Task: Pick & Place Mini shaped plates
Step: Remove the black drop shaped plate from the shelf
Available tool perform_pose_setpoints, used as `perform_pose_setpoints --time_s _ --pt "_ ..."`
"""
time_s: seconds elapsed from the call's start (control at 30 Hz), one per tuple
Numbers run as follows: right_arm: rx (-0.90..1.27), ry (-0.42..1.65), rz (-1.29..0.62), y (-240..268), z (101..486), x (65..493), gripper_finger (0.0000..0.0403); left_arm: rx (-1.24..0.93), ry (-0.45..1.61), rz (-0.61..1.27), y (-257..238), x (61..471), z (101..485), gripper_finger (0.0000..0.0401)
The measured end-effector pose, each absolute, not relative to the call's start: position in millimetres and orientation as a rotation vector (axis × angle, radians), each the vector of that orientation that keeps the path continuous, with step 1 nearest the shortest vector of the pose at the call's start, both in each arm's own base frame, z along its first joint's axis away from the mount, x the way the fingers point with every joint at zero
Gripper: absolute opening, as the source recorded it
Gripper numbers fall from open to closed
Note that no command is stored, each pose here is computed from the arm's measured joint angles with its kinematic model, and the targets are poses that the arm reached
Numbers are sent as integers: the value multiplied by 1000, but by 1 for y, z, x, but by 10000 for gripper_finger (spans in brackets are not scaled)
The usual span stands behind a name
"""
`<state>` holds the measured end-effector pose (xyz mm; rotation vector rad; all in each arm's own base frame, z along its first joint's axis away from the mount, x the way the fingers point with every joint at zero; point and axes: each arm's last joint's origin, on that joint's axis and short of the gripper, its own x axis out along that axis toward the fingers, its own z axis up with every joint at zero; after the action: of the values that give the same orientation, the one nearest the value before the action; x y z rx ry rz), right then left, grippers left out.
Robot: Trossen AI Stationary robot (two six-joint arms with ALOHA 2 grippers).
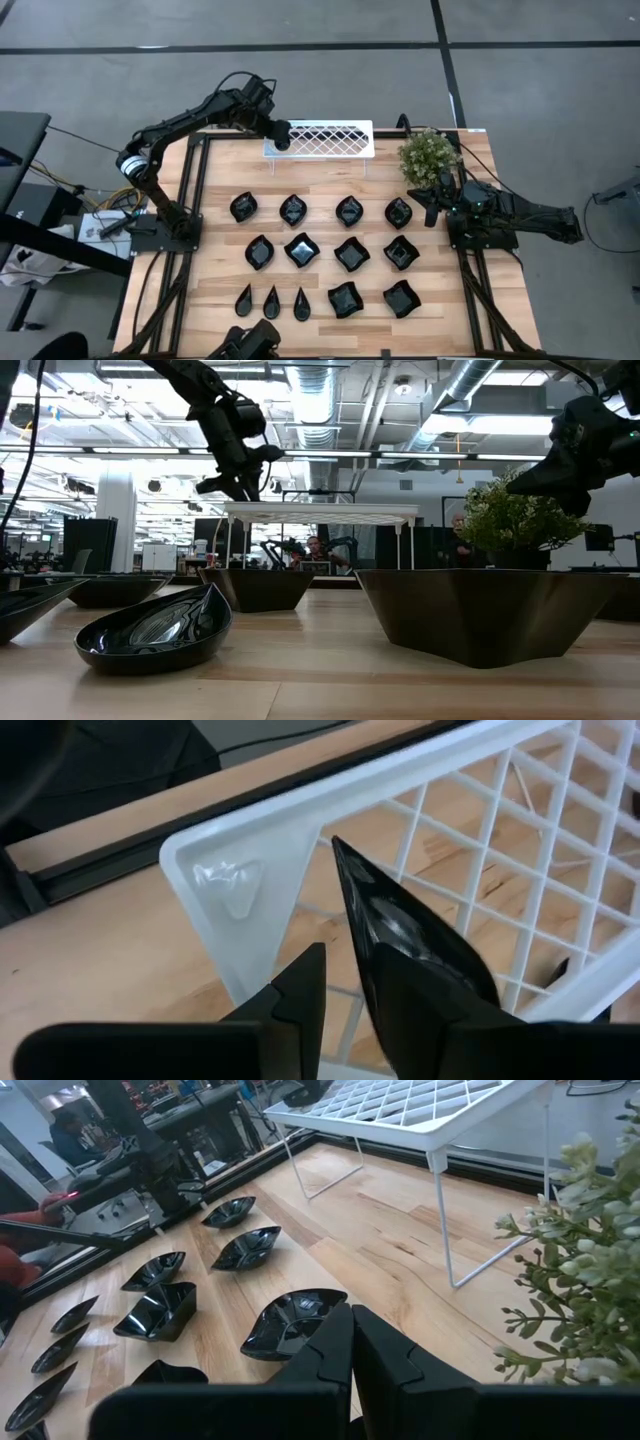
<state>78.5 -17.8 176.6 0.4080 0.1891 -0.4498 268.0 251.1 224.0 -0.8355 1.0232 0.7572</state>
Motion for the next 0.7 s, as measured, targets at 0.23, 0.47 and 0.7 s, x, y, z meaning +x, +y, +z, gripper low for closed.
perform_pose_setpoints --time_s 0.23,0.47,0.7 --pt "407 187 -458 -18 177 78 0 -832 1023 763 251 268 224 85" --pt "399 179 -497 -19 177 78 0 -822 1018 768 252 268 224 34" --pt "400 179 -497 -19 177 78 0 -818 1011 767 252 269 224 13"
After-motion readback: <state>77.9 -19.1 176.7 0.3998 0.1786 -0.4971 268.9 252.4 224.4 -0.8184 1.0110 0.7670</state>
